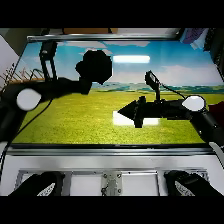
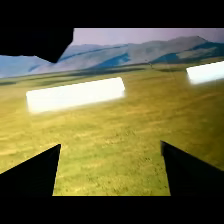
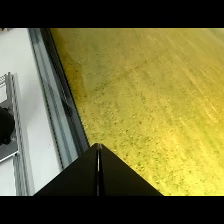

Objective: Fold the clothes and pants, and hang the long-sleeved shirts on hangers.

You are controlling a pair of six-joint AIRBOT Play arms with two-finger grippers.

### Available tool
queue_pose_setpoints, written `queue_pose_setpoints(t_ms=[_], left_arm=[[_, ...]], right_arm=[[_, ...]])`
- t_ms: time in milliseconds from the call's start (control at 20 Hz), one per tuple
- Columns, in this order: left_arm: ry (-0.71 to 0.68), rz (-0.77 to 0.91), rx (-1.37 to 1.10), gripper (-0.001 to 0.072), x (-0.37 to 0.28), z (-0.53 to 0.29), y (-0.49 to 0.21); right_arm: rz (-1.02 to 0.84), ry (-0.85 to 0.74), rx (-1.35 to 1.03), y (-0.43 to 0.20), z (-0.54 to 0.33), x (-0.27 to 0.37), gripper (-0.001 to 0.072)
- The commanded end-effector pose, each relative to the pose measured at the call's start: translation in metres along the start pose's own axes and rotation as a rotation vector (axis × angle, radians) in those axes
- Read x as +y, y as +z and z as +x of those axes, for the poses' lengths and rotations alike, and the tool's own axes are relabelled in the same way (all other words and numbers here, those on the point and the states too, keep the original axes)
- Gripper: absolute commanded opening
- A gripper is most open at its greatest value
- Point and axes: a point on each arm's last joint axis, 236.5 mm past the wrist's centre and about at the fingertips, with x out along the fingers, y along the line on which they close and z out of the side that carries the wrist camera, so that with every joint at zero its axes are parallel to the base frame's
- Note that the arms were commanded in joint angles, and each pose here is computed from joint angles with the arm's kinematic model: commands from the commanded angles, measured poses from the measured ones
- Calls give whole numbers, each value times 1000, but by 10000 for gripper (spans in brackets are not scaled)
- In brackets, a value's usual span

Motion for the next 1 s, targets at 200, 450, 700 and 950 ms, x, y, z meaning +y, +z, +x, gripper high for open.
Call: queue_pose_setpoints(t_ms=[200, 450, 700, 950], left_arm=[[157, -113, 142, 720, 127, 192, 17], [124, -166, 158, 720, 151, 305, -5], [39, -358, 15, 720, 145, 332, -2], [11, -337, 35, 23, 127, 326, 5]], right_arm=[[1, 1, 1, 0, 0, 0, 28], [1, 1, 1, 0, 0, 0, 28], [1, 1, 1, 0, 0, 0, 27], [1, 1, 1, 0, 0, 0, 28]])
